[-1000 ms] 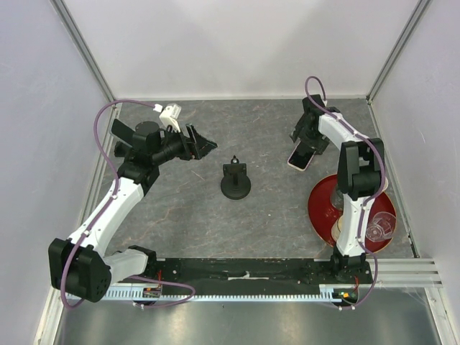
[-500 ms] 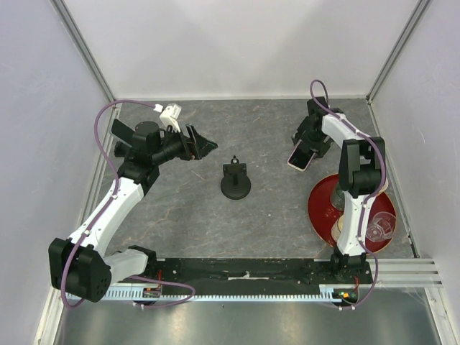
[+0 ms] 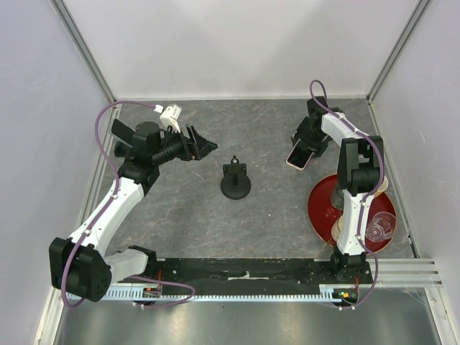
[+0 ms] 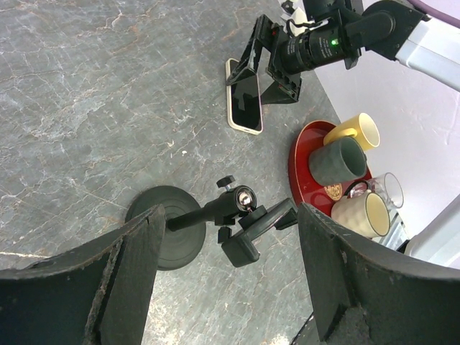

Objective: Place the phone on the phone stand

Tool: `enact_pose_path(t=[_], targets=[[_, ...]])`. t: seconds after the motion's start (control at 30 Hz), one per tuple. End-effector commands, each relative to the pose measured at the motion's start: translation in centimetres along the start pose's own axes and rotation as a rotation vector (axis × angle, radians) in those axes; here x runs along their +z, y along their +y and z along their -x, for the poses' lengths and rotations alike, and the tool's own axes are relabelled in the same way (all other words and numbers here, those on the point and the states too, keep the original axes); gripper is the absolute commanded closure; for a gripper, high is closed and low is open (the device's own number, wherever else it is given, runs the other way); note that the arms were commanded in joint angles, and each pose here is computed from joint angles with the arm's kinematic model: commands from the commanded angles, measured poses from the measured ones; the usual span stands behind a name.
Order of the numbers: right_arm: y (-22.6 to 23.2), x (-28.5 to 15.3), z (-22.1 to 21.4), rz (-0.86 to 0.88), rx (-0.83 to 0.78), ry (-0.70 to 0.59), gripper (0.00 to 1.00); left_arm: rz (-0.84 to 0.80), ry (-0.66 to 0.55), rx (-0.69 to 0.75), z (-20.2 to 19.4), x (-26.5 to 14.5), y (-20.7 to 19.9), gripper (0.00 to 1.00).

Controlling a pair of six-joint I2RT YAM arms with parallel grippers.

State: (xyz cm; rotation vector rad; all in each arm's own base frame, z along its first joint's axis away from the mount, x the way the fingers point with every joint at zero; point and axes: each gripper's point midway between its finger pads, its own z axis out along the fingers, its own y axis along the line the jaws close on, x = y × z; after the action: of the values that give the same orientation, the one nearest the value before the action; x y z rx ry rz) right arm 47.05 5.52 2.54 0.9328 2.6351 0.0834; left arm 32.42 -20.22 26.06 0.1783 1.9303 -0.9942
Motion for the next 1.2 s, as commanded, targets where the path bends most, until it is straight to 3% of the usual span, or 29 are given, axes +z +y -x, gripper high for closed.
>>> enact_pose_path(t=[0.0, 0.27, 0.37, 0.63, 0.8, 1.07, 1.1, 1.17], targets=[[0.5, -0.2, 0.5, 0.001, -0.006, -0.023, 0.12, -0.037, -0.022, -0.009, 0.7, 0.0, -0.8, 0.20], [0.5, 0.8, -0.9, -0.004, -0.076, 0.013, 0.17, -0.037, -0.022, -0.011, 0.7, 0.0, -0.8, 0.20], [-0.1, 0.8, -0.9, -0.069, -0.123, -0.030, 0.19, -0.035, -0.018, -0.017, 0.7, 0.0, -0.7, 0.20], [-0.3, 2.4, -2.8, -0.080, -0.177, 0.042, 0.06, -0.035, -0.017, -0.021, 0.6, 0.1, -0.6, 0.20], [-0.5, 2.9, -3.9, -0.103, -0.220, 0.055, 0.07, -0.040, -0.014, -0.021, 0.5, 0.0, -0.7, 0.20], [-0.1, 2.8, -4.5, -0.113, -0.283, 0.044, 0.48, -0.047, -0.030, -0.017, 0.9, 0.1, -0.8, 0.20], [0.0, 2.6, -4.4, -0.112, -0.285, 0.035, 0.62, -0.047, -0.029, -0.019, 0.8, 0.2, -0.8, 0.20], [1.0, 1.6, -3.6, -0.075, -0.281, -0.008, 0.76, -0.046, -0.031, -0.019, 0.9, 0.1, -0.8, 0.20]])
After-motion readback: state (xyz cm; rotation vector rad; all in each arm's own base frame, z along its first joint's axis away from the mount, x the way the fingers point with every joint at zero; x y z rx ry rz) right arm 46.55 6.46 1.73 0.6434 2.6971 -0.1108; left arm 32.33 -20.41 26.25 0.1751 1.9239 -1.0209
